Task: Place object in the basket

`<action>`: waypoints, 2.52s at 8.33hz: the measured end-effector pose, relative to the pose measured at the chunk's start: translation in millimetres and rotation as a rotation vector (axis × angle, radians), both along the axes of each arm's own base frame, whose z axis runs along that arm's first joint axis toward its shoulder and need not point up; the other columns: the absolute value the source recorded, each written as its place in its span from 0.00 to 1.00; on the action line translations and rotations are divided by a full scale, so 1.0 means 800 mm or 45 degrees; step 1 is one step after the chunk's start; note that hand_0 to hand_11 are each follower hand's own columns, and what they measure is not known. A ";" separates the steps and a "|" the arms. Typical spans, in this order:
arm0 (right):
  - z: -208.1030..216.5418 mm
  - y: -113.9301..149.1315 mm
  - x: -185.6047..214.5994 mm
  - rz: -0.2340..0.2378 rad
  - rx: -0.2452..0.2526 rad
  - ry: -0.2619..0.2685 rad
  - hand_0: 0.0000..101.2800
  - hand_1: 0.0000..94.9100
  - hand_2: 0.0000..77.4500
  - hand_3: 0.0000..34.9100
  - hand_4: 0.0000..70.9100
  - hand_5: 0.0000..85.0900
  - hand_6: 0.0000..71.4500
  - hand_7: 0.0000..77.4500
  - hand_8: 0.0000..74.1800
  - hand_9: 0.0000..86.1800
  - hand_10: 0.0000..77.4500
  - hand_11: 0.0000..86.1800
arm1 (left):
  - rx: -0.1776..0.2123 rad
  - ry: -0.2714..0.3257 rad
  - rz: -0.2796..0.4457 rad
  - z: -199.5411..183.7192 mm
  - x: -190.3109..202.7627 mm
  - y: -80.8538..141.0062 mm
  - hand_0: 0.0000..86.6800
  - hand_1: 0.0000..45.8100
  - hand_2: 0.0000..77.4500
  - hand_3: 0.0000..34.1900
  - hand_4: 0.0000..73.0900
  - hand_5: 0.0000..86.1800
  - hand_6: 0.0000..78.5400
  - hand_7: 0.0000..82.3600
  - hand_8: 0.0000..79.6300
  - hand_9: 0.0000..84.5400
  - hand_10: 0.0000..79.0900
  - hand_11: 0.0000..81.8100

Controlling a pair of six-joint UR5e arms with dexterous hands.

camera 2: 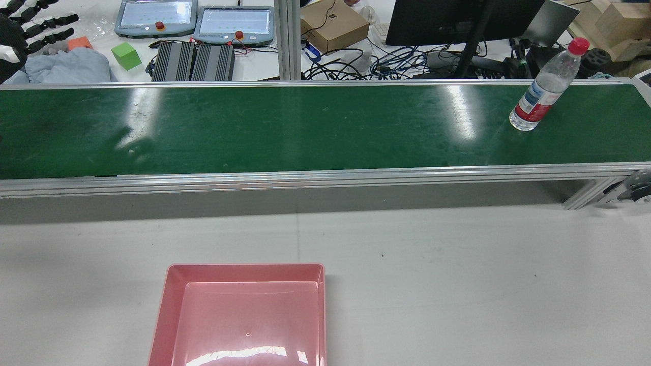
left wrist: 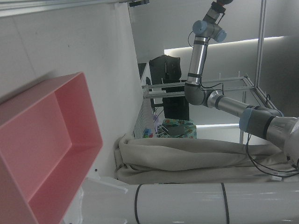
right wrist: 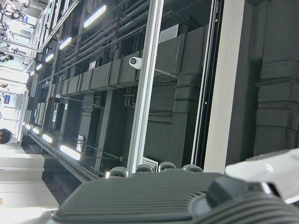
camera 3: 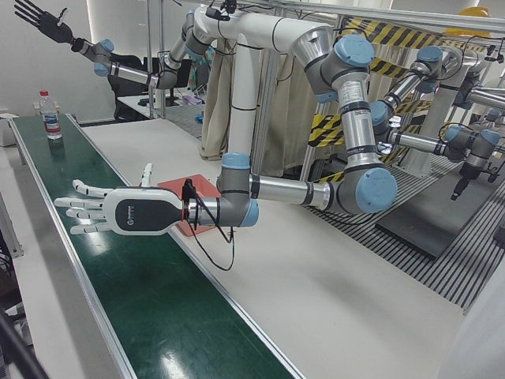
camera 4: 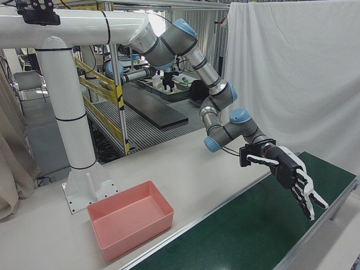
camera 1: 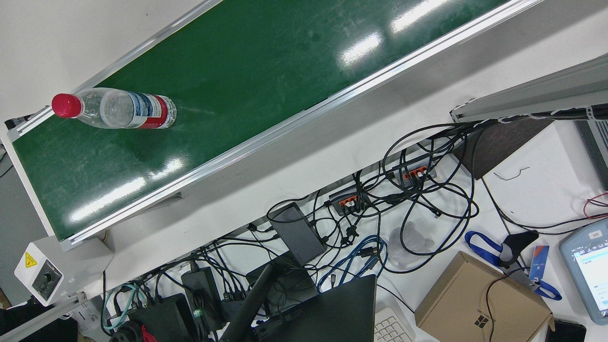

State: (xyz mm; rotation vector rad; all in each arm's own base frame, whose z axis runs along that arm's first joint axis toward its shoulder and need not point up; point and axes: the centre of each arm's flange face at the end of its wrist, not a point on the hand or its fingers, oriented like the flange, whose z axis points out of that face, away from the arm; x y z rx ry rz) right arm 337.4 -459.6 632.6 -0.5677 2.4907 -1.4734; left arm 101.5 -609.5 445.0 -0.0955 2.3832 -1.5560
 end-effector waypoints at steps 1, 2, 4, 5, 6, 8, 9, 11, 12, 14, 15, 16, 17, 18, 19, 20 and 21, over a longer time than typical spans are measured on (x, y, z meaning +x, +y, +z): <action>0.000 0.000 0.000 0.000 0.000 0.000 0.00 0.00 0.01 0.01 0.01 0.00 0.00 0.01 0.00 0.00 0.00 0.00 | 0.000 0.000 0.000 0.000 0.000 0.000 0.56 0.01 0.00 0.31 0.05 0.34 0.03 0.05 0.13 0.14 0.07 0.09; 0.000 0.000 0.000 0.000 0.000 0.000 0.00 0.00 0.01 0.00 0.01 0.00 0.00 0.01 0.00 0.00 0.00 0.00 | 0.000 0.000 0.000 0.000 0.000 0.000 0.56 0.01 0.00 0.33 0.05 0.34 0.05 0.03 0.13 0.14 0.06 0.08; 0.000 0.000 0.000 0.000 0.000 0.000 0.00 0.00 0.01 0.01 0.01 0.00 0.00 0.01 0.00 0.00 0.00 0.00 | 0.000 0.000 0.000 0.000 0.000 0.000 0.56 0.02 0.00 0.33 0.05 0.34 0.05 0.05 0.13 0.14 0.06 0.08; 0.000 0.000 0.000 -0.001 0.000 0.000 0.00 0.00 0.01 0.01 0.01 0.00 0.00 0.01 0.00 0.00 0.00 0.00 | -0.002 -0.001 0.000 0.001 0.000 0.000 0.56 0.01 0.00 0.33 0.05 0.34 0.05 0.05 0.13 0.14 0.06 0.08; 0.000 0.000 0.000 0.000 0.000 0.000 0.00 0.00 0.01 0.01 0.01 0.00 0.00 0.01 0.00 0.00 0.00 0.00 | -0.002 -0.002 -0.001 0.001 0.000 0.000 0.56 0.01 0.00 0.33 0.05 0.34 0.05 0.05 0.13 0.14 0.06 0.08; 0.000 0.000 0.000 -0.001 0.000 0.000 0.00 0.00 0.01 0.00 0.01 0.00 0.00 0.01 0.00 0.00 0.00 0.00 | -0.003 -0.003 -0.001 0.002 0.000 0.000 0.57 0.02 0.00 0.33 0.06 0.32 0.05 0.05 0.14 0.16 0.07 0.11; 0.000 0.000 0.000 0.000 0.000 0.000 0.00 0.00 0.01 0.00 0.01 0.00 0.00 0.01 0.00 0.00 0.00 0.00 | -0.003 -0.003 -0.001 0.002 0.000 0.000 0.58 0.01 0.00 0.33 0.08 0.29 0.07 0.07 0.16 0.16 0.08 0.12; 0.000 0.000 0.000 0.000 0.000 0.000 0.00 0.00 0.01 0.00 0.01 0.00 0.00 0.01 0.00 0.00 0.00 0.00 | -0.005 -0.003 0.000 0.003 0.000 0.000 0.58 0.01 0.00 0.30 0.08 0.29 0.07 0.07 0.16 0.17 0.08 0.12; 0.000 0.000 0.000 0.000 0.000 0.000 0.00 0.00 0.01 0.00 0.01 0.00 0.00 0.01 0.00 0.00 0.00 0.00 | -0.005 -0.002 0.000 0.003 0.000 0.000 0.58 0.01 0.00 0.29 0.10 0.28 0.07 0.07 0.16 0.17 0.08 0.12; 0.000 0.000 0.000 0.000 0.000 0.000 0.00 0.00 0.01 0.01 0.01 0.00 0.00 0.01 0.00 0.00 0.00 0.00 | -0.005 -0.002 0.000 0.003 0.000 0.000 0.57 0.01 0.00 0.31 0.10 0.28 0.07 0.07 0.16 0.17 0.08 0.12; 0.000 0.000 0.000 0.000 0.000 0.000 0.00 0.00 0.01 0.00 0.01 0.00 0.00 0.01 0.00 0.00 0.00 0.00 | -0.005 -0.002 0.000 0.003 0.000 0.000 0.57 0.01 0.00 0.30 0.10 0.29 0.07 0.06 0.16 0.15 0.08 0.12; 0.000 0.000 0.000 0.000 0.000 0.000 0.00 0.00 0.01 0.01 0.01 0.00 0.00 0.01 0.00 0.00 0.00 0.00 | -0.005 -0.002 0.000 0.003 0.000 0.000 0.57 0.01 0.00 0.30 0.10 0.29 0.07 0.06 0.16 0.15 0.08 0.12; 0.000 0.000 0.000 0.000 0.000 0.000 0.00 0.00 0.01 0.00 0.01 0.00 0.00 0.01 0.00 0.00 0.00 0.00 | -0.007 -0.003 0.000 0.004 0.000 0.000 0.57 0.01 0.00 0.32 0.10 0.29 0.07 0.06 0.16 0.17 0.08 0.12; 0.000 0.000 0.000 0.000 0.001 0.000 0.00 0.00 0.01 0.00 0.01 0.00 0.00 0.01 0.00 0.00 0.00 0.00 | -0.007 -0.002 -0.001 0.004 -0.001 0.000 0.57 0.01 0.00 0.32 0.06 0.29 0.05 0.05 0.13 0.14 0.08 0.09; 0.000 0.000 0.000 0.000 0.000 0.000 0.00 0.00 0.01 0.01 0.01 0.00 0.00 0.01 0.00 0.00 0.00 0.00 | -0.008 -0.002 -0.001 0.004 -0.001 0.000 0.57 0.02 0.00 0.34 0.04 0.30 0.05 0.05 0.14 0.15 0.06 0.09; 0.000 0.000 0.000 0.000 0.000 0.000 0.00 0.00 0.01 0.01 0.01 0.00 0.00 0.01 0.00 0.00 0.00 0.00 | -0.008 -0.002 -0.001 0.004 -0.001 0.000 0.57 0.02 0.00 0.34 0.04 0.30 0.05 0.05 0.14 0.15 0.06 0.10; 0.000 0.000 0.000 0.000 0.000 0.000 0.00 0.00 0.01 0.01 0.01 0.00 0.00 0.01 0.00 0.00 0.00 0.00 | -0.008 -0.001 0.000 0.004 -0.001 0.000 0.57 0.01 0.00 0.34 0.04 0.30 0.05 0.05 0.14 0.15 0.06 0.10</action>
